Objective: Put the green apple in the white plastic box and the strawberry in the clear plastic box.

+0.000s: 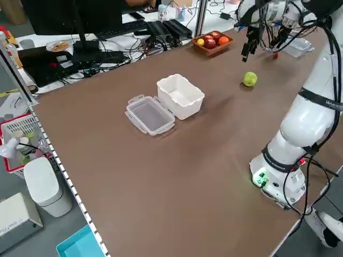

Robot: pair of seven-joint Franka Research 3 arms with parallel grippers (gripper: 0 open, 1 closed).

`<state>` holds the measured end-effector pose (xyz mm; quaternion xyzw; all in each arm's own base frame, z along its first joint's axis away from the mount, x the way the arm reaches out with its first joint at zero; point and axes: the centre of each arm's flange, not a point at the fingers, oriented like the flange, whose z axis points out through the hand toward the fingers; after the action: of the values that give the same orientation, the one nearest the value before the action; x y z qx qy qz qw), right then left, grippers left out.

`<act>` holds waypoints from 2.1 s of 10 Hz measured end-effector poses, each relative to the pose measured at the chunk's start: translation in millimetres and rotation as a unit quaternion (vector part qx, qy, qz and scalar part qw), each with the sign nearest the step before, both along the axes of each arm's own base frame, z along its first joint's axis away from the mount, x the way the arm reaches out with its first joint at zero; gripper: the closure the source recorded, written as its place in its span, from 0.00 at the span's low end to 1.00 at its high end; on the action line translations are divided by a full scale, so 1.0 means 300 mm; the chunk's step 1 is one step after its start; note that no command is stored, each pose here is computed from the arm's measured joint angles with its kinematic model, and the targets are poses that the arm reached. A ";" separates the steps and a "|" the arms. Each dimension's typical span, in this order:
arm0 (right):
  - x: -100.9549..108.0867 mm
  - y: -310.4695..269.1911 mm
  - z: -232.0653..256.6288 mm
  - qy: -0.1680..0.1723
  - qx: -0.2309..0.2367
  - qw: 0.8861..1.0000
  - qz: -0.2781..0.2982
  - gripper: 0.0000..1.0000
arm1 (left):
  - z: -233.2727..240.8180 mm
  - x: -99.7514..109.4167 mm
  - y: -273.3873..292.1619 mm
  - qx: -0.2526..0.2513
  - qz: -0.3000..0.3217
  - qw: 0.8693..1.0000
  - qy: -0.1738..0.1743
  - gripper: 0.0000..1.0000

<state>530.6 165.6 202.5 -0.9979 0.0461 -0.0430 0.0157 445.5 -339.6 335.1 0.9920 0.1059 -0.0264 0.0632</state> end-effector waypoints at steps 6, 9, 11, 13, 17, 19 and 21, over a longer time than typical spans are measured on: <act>-0.105 0.052 -0.070 0.017 -0.005 1.000 0.009 0.01 | -0.315 -0.008 -0.171 -0.005 0.006 1.000 0.029 0.00; -0.105 0.057 -0.068 0.016 -0.004 1.000 0.009 0.02 | -0.355 -0.039 -0.201 0.000 -0.001 0.999 0.038 0.00; -0.102 0.052 -0.065 0.014 -0.004 1.000 0.007 0.02 | -0.368 -0.065 -0.223 0.003 0.003 0.999 0.045 0.00; -0.095 0.048 -0.058 0.010 -0.004 1.000 0.005 0.02 | -0.374 -0.055 -0.219 0.003 0.008 0.999 0.046 0.00; -0.093 0.048 -0.053 0.008 -0.003 1.000 0.005 0.03 | -0.390 0.005 -0.206 -0.002 0.018 0.999 0.043 0.00; -0.094 0.048 -0.054 0.009 -0.003 1.000 0.005 0.05 | -0.407 0.015 -0.206 -0.003 0.022 0.999 0.047 0.00; -0.097 0.049 -0.058 0.010 -0.003 1.000 0.005 0.05 | -0.442 -0.002 -0.216 0.000 0.035 0.998 0.059 0.04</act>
<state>501.6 180.3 185.1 -0.9985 0.0406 -0.0333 0.0121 444.8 -404.5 202.5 0.9844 0.1437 -0.0831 0.0576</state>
